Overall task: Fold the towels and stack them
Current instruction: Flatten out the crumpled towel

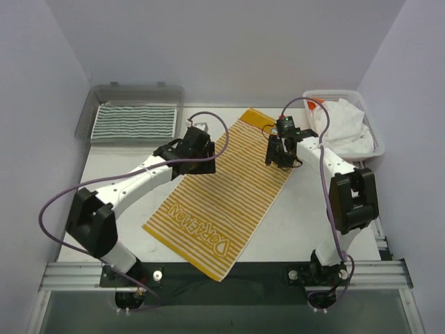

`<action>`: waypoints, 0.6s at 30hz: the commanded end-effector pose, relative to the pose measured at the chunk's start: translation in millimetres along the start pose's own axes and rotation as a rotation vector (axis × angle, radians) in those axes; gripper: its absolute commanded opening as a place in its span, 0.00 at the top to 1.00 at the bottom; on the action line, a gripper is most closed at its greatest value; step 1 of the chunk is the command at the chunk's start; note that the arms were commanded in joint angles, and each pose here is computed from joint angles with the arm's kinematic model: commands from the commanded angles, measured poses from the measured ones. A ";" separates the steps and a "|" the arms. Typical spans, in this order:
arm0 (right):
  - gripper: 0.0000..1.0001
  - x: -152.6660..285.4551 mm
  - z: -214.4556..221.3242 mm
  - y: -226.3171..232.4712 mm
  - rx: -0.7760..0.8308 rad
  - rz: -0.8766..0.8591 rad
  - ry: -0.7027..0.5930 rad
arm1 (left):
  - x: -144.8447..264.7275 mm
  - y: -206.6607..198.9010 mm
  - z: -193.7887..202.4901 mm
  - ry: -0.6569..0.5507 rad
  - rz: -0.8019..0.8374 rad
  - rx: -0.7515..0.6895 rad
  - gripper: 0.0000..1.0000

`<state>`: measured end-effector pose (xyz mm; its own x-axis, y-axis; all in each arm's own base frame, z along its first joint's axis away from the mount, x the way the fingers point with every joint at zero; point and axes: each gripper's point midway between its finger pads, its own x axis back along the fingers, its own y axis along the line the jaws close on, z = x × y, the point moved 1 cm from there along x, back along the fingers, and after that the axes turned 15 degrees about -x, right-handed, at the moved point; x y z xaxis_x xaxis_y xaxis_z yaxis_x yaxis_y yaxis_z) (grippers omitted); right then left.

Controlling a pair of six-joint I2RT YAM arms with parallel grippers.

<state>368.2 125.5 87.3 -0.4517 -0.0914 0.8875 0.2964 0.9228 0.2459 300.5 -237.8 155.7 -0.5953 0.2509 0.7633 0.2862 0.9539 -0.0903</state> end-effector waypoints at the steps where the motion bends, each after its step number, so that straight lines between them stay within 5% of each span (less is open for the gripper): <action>1: 0.56 -7.1 -8.9 -9.3 -0.073 0.049 0.007 | -39.7 13.2 -55.6 -0.067 -0.059 -0.155 0.36; 7: 0.61 -23.7 -14.2 -13.6 -0.115 0.071 0.023 | -103.8 13.8 -75.2 -0.027 -0.080 -0.200 0.49; 18: 0.69 -56.4 0.3 -15.0 -0.125 0.089 0.107 | -142.3 33.2 -1.4 0.155 -0.102 -0.077 0.62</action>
<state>381.1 113.7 31.2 -0.3311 -0.0416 0.9427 0.4282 0.8836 0.1894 401.4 -244.8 41.7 -0.5017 0.1039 0.8588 0.3344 0.9389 0.0817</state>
